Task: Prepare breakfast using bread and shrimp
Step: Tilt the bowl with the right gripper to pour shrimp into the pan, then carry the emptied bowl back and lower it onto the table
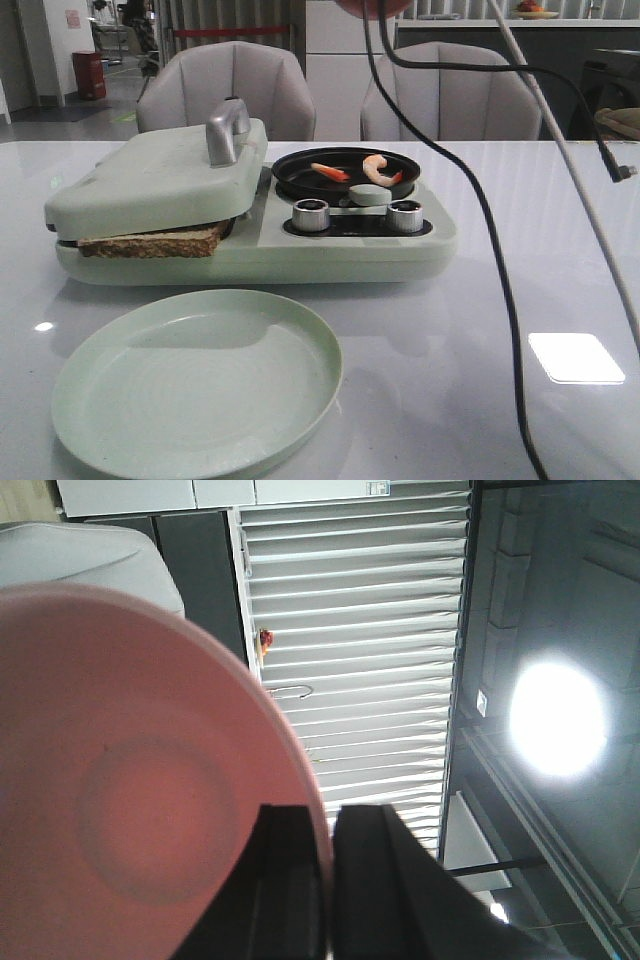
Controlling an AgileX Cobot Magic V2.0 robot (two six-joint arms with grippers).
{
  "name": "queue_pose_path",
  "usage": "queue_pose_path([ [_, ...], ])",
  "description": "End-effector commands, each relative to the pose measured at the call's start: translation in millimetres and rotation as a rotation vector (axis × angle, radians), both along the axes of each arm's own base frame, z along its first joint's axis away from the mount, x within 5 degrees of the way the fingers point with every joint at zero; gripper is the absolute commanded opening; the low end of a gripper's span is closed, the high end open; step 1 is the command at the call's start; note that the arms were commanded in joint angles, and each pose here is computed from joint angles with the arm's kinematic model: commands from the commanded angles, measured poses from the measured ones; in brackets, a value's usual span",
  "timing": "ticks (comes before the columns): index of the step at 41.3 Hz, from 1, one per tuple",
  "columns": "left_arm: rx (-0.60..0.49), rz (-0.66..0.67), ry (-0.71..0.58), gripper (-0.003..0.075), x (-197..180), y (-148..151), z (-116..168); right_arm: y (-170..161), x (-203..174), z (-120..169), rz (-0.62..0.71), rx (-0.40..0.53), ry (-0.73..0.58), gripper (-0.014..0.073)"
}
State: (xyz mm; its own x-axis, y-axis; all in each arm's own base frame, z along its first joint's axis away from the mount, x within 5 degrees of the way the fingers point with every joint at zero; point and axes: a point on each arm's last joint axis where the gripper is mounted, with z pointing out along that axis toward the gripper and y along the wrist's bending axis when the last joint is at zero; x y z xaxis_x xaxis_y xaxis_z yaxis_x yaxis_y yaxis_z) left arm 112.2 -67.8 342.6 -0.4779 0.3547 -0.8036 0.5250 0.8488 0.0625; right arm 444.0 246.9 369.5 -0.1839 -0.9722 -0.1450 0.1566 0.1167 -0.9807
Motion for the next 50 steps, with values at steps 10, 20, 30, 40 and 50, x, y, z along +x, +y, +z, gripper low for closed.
queue_pose_path([
  [10, -0.056, -0.007, -0.082, 0.0101, 2.9, -3.0, 13.8, -14.2, -18.6, 54.2, -0.019, 0.027, -0.168, -0.0012],
  [20, -0.056, -0.007, -0.082, 0.0101, 2.9, -3.0, 13.8, -20.2, -12.1, 33.9, -0.014, 0.284, 0.005, -0.0012],
  [30, -0.046, -0.005, -0.066, 0.0101, 2.2, -2.4, 12.4, -64.6, 0.1, 10.2, -0.158, 0.518, 0.296, -0.0012],
  [40, -0.047, -0.005, -0.068, 0.0101, 2.3, -2.4, 12.5, -139.2, -6.2, 22.2, -0.252, 0.955, 0.518, -0.0012],
  [50, -0.056, -0.007, -0.085, 0.01, 3.0, -2.9, 14.0, -197.5, -18.5, 9.0, -0.285, 1.172, 0.669, -0.0012],
])
